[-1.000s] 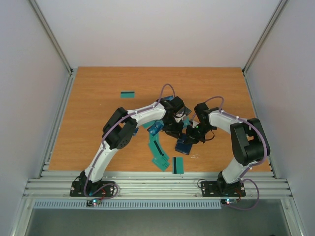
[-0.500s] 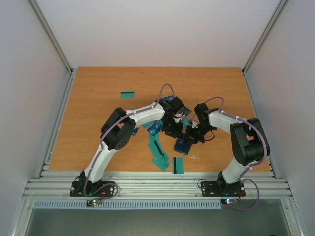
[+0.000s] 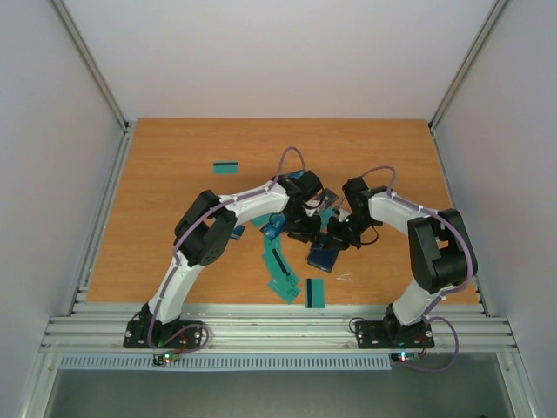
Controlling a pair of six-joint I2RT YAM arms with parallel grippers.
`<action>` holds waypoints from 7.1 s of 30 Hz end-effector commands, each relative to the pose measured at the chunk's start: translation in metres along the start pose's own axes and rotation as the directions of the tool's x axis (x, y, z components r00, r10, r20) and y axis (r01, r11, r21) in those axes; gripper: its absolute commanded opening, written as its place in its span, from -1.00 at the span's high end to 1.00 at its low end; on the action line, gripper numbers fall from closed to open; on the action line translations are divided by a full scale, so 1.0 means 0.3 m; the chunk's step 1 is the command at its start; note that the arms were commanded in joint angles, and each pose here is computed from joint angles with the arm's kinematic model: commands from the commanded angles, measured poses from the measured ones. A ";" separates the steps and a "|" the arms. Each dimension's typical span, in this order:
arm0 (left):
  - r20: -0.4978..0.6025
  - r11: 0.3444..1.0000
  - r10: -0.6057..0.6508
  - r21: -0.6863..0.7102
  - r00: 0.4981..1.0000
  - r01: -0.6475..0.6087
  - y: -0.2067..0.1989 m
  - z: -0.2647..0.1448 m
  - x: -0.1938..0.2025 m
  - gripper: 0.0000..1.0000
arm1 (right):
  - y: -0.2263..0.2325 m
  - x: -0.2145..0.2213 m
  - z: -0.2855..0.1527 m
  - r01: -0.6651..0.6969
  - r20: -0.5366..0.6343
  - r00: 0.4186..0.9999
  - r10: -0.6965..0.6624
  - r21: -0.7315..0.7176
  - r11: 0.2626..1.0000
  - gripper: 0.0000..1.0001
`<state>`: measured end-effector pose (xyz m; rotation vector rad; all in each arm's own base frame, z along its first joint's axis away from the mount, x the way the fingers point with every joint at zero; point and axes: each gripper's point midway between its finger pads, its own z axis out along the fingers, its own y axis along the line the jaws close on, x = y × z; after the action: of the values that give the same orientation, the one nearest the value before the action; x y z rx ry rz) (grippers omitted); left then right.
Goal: Put the credit cards into the card holder
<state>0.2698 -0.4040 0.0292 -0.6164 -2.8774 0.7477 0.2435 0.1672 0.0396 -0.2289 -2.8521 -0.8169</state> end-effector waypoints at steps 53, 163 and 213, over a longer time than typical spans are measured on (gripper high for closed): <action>0.044 0.991 0.091 0.096 0.995 -0.095 -0.115 -0.026 0.011 0.32 | -0.008 0.034 -0.008 -0.024 -0.036 0.999 0.024 0.006 1.000 0.97; 0.515 0.958 0.235 -0.268 0.824 -0.105 -0.013 -0.712 0.091 -0.99 | 0.203 -0.007 -0.746 0.156 0.642 0.734 -0.222 0.158 0.975 -0.97; 0.920 0.802 0.343 -0.392 0.190 0.451 1.104 -0.942 0.141 -0.99 | -0.324 -0.535 -0.546 0.073 0.868 0.128 -0.480 0.474 0.877 -0.97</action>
<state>0.3705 0.0045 0.0826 0.2473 -4.2464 -0.0440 0.3718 -0.0077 0.0480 -0.0666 -4.2127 0.1875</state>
